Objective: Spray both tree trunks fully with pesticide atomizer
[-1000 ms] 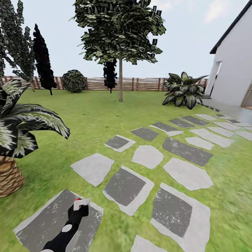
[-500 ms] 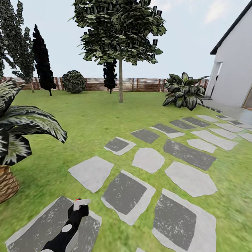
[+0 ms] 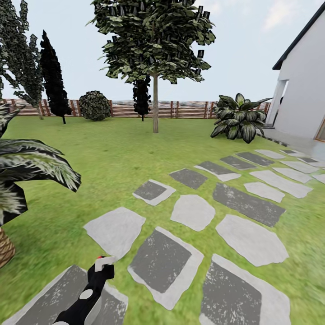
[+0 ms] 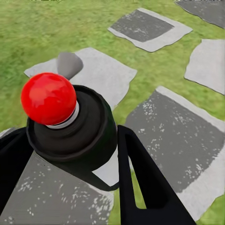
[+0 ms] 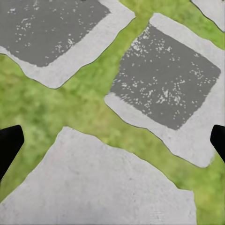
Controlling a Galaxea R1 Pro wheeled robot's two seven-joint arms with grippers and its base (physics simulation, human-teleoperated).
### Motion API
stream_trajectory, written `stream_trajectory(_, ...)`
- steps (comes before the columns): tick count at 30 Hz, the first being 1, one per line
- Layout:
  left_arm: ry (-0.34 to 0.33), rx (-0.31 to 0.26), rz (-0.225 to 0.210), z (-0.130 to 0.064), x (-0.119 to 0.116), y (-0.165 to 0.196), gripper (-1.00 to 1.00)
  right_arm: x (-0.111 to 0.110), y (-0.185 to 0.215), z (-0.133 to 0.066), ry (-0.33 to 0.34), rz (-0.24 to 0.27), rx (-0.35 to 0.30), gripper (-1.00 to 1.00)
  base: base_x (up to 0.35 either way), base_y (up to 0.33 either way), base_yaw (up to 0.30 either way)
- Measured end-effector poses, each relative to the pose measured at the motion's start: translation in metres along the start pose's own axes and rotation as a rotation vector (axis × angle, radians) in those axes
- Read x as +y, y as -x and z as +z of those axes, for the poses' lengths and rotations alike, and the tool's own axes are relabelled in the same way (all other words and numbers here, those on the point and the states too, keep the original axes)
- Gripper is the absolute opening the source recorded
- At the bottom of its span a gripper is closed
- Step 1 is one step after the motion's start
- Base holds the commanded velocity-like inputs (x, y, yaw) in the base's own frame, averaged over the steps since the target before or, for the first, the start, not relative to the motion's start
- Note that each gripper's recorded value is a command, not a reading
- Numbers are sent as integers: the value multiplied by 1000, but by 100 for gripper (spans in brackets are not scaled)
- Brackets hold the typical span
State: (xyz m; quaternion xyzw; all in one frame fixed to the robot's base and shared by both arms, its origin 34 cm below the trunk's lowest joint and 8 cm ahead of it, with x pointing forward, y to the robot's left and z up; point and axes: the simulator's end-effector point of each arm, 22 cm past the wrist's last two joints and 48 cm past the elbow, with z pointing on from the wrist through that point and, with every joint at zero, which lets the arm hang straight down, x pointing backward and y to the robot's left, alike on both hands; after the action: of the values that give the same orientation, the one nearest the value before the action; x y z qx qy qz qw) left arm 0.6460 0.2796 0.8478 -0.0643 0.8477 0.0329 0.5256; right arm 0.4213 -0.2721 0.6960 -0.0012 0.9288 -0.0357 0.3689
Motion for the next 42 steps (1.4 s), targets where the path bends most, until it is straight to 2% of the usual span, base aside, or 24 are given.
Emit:
stream_trajectory(13,0,0,0,0,0,0,-100,1,0,0,1,1,0,100,349,0,0)
stream_trajectory(30,0,-1,0,0,0,0,-100,1,0,0,1,0,1,100,257,0,0)
stream_trajectory(32,-1,-14,-1,-10,1,6,-100,0,1,-8,0,1,-13,100,346,0,0)
stream_trajectory(36,0,5,2,5,0,-2,-100,1,-1,4,1,0,6,100,348,0,0)
stream_trajectory(42,-1,-1,1,0,0,0,-100,1,0,0,1,1,0,100,350,0,0)
